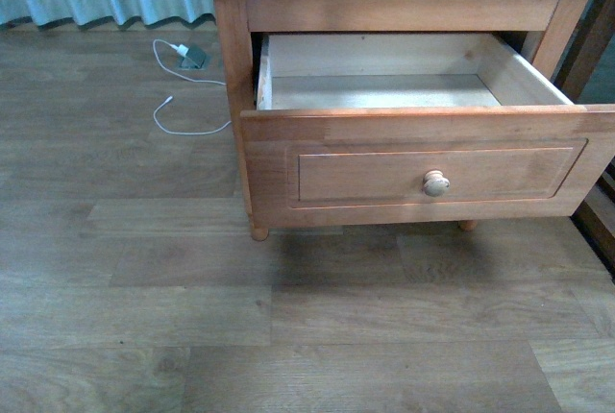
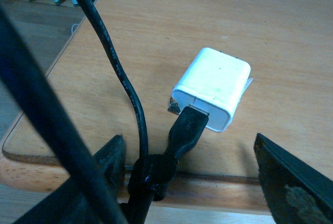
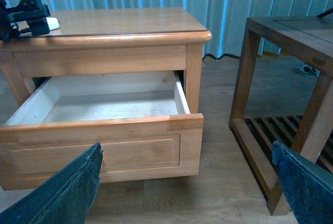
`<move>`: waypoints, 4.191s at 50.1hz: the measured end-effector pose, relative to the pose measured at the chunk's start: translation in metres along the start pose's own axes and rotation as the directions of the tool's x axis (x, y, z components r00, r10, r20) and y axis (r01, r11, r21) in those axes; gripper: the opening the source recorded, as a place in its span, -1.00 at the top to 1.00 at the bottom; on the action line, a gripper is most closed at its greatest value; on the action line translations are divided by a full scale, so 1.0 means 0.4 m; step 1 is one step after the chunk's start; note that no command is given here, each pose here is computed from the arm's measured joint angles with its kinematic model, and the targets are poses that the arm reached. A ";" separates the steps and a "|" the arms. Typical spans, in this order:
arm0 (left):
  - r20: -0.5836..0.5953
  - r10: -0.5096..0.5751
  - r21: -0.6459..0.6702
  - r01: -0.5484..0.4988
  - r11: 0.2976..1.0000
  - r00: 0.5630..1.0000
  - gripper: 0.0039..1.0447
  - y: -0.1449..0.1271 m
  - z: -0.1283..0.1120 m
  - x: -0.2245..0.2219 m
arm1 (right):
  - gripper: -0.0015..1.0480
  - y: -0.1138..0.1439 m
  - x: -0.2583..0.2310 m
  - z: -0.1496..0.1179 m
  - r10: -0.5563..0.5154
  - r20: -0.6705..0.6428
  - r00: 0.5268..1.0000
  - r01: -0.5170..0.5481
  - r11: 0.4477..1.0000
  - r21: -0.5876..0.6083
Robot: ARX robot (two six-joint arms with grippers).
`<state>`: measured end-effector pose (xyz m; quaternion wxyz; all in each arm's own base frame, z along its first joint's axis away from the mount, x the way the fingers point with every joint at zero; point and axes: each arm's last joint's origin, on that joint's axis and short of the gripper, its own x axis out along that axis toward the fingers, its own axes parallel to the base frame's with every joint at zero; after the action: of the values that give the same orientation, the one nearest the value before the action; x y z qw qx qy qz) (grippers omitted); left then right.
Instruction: Put charger into drawer
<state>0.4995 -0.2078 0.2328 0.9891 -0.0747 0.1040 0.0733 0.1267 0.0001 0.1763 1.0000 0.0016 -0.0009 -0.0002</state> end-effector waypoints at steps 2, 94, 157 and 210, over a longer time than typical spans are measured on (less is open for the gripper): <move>-0.005 0.005 0.003 -0.005 1.000 1.000 -0.35 -0.001 -0.003 0.002 | -0.85 0.000 0.000 0.000 0.000 0.000 1.000 0.000 1.000 0.000; -0.234 -0.289 -0.045 0.287 0.957 0.928 -0.11 -0.015 -0.160 -0.163 | -0.85 0.000 0.000 0.000 0.000 0.000 1.000 0.000 1.000 0.000; 0.070 -0.001 -0.036 0.003 0.999 0.998 -0.86 0.681 -0.152 -0.893 | -0.85 0.000 0.000 0.000 0.000 0.000 1.000 0.000 1.000 0.000; 0.198 -0.161 0.156 0.131 0.979 0.967 0.93 0.691 -0.270 -0.871 | -0.85 0.000 0.000 0.000 0.000 0.000 1.000 0.000 1.000 0.000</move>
<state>0.0971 -0.0002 0.1670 1.0000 -0.0037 -0.0018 0.0000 0.1267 0.0001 0.1763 1.0000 0.0016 -0.0009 -0.0002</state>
